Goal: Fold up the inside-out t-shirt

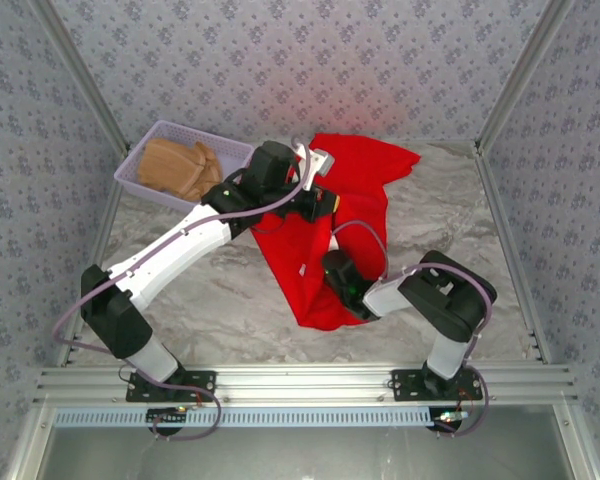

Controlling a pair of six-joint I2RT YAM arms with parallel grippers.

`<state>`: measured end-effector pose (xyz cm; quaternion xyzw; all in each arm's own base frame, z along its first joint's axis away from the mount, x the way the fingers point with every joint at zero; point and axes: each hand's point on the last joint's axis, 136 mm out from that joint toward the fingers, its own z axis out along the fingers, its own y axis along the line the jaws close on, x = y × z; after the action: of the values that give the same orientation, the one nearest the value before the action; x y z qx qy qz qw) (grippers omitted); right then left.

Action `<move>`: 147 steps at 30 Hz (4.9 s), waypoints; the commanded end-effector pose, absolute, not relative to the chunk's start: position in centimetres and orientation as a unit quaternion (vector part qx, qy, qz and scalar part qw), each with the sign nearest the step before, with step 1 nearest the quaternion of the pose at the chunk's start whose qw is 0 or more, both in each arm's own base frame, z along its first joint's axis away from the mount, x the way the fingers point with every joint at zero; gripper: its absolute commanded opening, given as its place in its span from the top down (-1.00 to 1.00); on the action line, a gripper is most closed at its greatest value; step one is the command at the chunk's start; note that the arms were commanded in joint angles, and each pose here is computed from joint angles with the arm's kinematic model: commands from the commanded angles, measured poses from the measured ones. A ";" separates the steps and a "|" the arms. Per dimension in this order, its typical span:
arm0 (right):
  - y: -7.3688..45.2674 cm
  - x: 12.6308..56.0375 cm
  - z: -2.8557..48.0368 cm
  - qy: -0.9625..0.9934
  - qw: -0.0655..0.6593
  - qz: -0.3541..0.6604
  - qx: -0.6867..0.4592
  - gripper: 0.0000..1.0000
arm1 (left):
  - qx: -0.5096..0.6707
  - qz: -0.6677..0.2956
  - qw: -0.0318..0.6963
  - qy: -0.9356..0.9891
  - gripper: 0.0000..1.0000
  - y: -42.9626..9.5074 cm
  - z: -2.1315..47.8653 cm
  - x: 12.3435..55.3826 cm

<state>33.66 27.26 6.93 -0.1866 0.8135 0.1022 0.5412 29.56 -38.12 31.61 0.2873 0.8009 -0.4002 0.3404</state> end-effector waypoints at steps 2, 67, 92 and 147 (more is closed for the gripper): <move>25.8 36.2 5.8 0.839 0.518 0.076 -0.152 0.49 | 0.311 -0.451 0.349 0.760 1.00 -38.5 35.6 27.0; 25.5 34.3 29.6 0.791 0.461 0.370 -0.157 1.00 | 0.082 -0.189 0.393 0.896 1.00 -24.3 17.7 41.5; 22.0 35.0 54.5 0.619 0.620 0.462 -0.136 1.00 | -0.036 -0.214 0.347 0.913 1.00 -18.4 10.1 36.1; 11.0 30.7 42.5 0.729 0.624 0.273 -0.068 1.00 | 0.112 -0.525 0.623 0.569 1.00 -20.9 47.5 31.4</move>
<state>30.54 13.10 40.21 -0.1039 0.7425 0.3173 0.5807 33.84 -21.48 43.75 0.0834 0.6230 -0.5208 0.5777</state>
